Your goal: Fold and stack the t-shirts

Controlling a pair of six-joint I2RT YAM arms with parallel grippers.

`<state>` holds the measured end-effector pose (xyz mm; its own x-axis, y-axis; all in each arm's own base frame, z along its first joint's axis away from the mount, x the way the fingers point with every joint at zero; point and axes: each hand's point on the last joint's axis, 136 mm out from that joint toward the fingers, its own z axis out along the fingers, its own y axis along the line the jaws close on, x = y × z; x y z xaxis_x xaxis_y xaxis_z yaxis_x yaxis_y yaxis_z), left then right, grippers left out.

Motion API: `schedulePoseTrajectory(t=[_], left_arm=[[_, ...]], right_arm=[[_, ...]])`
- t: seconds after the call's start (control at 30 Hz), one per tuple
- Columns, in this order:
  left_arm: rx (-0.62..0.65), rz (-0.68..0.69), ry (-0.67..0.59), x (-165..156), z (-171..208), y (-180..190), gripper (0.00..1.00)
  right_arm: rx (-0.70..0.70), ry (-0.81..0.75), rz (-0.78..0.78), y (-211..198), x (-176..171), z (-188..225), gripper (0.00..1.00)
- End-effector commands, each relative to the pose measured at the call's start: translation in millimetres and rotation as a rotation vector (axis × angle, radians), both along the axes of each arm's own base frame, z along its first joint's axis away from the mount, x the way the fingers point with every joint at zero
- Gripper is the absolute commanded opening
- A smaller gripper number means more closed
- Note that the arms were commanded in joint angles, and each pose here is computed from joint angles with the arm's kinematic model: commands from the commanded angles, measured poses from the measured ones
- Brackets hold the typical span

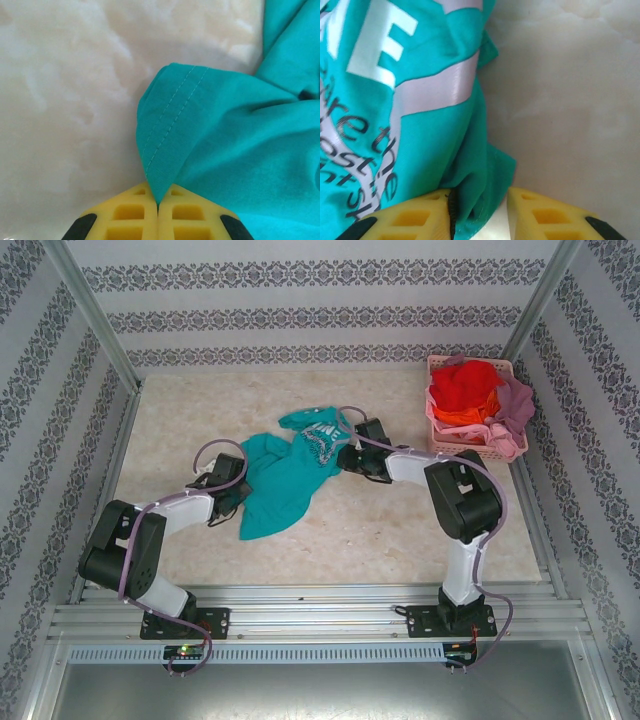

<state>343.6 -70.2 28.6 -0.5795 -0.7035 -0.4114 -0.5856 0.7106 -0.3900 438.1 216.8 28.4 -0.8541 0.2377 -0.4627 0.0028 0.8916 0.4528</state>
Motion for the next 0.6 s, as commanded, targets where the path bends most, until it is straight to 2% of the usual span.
schedulePoseTrajectory(t=[0.0, 0.07, 0.2, 0.33, 0.43, 0.57], left_arm=[[0.012, 0.045, 0.004, -2.9, -3.2, 9.1, 0.0], [0.02, 0.039, 0.014, -4.4, -4.1, 9.8, 0.0], [0.051, -0.003, -0.015, -0.7, 3.4, 9.9, 0.0], [0.089, -0.08, -0.114, 11.1, 36.3, 7.5, 0.0], [0.131, -0.062, -0.238, 15.2, 80.4, 17.9, 0.0], [0.163, -0.035, -0.414, 12.2, 149.0, 31.5, 0.0]], right_arm=[[0.011, 0.007, 0.017, 5.5, 10.5, -4.8, 0.3], [0.047, 0.025, 0.042, 13.0, 13.2, -6.1, 0.27], [0.057, -0.015, 0.058, 13.6, 16.5, 6.6, 0.0], [0.069, -0.141, 0.025, -4.1, 21.1, 56.4, 0.0], [0.047, -0.288, -0.007, -23.3, 19.3, 115.8, 0.0], [0.009, -0.504, -0.032, -44.8, -4.5, 195.9, 0.0]])
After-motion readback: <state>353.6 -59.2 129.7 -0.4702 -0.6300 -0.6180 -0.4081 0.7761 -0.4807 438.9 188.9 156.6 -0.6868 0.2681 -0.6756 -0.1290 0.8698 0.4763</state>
